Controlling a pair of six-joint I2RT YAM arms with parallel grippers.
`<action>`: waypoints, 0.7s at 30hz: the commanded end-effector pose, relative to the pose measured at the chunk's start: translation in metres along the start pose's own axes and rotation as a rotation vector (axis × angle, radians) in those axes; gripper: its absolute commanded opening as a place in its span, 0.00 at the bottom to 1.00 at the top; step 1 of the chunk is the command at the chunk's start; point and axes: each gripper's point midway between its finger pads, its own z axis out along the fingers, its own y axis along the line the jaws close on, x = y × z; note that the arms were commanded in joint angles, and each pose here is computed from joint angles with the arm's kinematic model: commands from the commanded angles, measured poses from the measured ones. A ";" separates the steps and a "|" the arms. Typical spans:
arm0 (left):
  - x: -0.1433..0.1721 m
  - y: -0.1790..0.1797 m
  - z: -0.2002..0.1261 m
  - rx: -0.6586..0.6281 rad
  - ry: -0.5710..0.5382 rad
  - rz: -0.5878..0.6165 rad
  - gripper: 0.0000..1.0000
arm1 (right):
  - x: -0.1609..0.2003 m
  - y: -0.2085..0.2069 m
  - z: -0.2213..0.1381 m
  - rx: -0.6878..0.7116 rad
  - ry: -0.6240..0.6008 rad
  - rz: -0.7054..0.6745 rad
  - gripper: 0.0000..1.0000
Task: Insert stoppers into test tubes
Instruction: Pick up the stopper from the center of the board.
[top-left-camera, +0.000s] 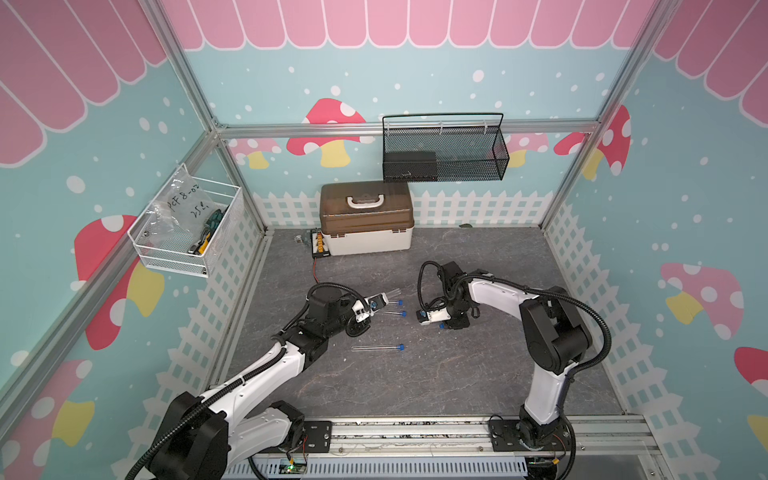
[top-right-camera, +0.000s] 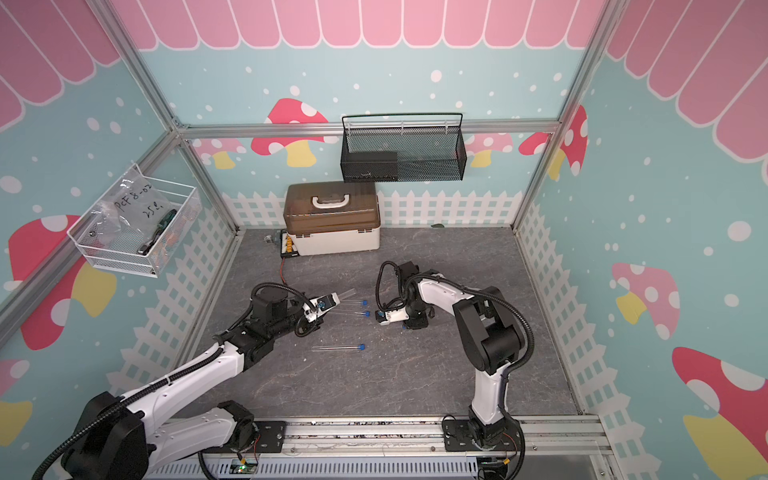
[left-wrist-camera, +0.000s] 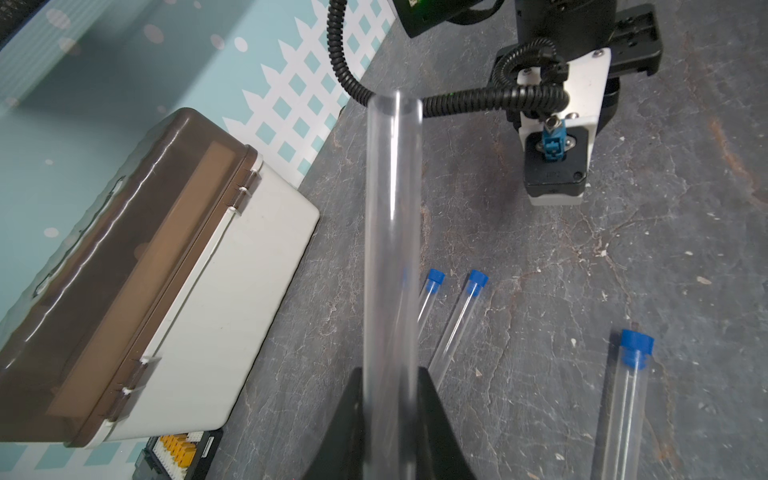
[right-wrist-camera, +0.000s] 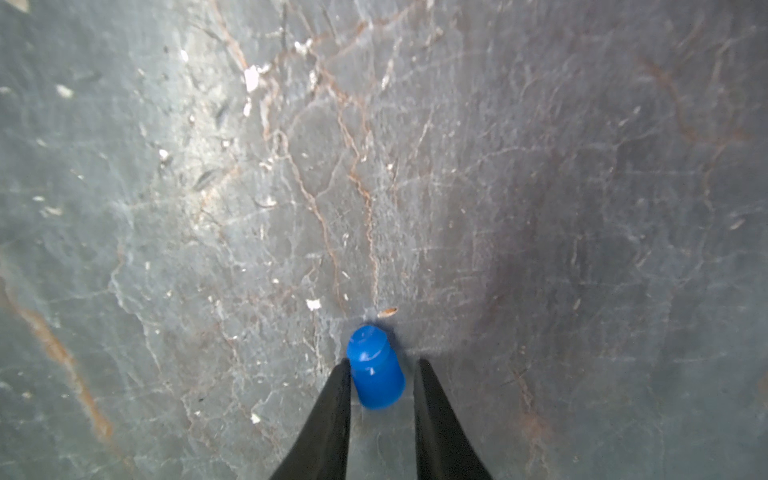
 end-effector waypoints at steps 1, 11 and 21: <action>0.000 -0.002 -0.003 0.007 -0.015 0.030 0.00 | -0.002 0.007 -0.001 -0.017 -0.023 -0.017 0.26; 0.000 -0.002 -0.003 0.009 -0.013 0.033 0.00 | 0.000 0.009 0.004 -0.023 -0.019 -0.027 0.24; 0.000 -0.003 -0.002 0.014 -0.016 0.033 0.00 | 0.001 0.019 0.010 -0.048 -0.022 -0.030 0.24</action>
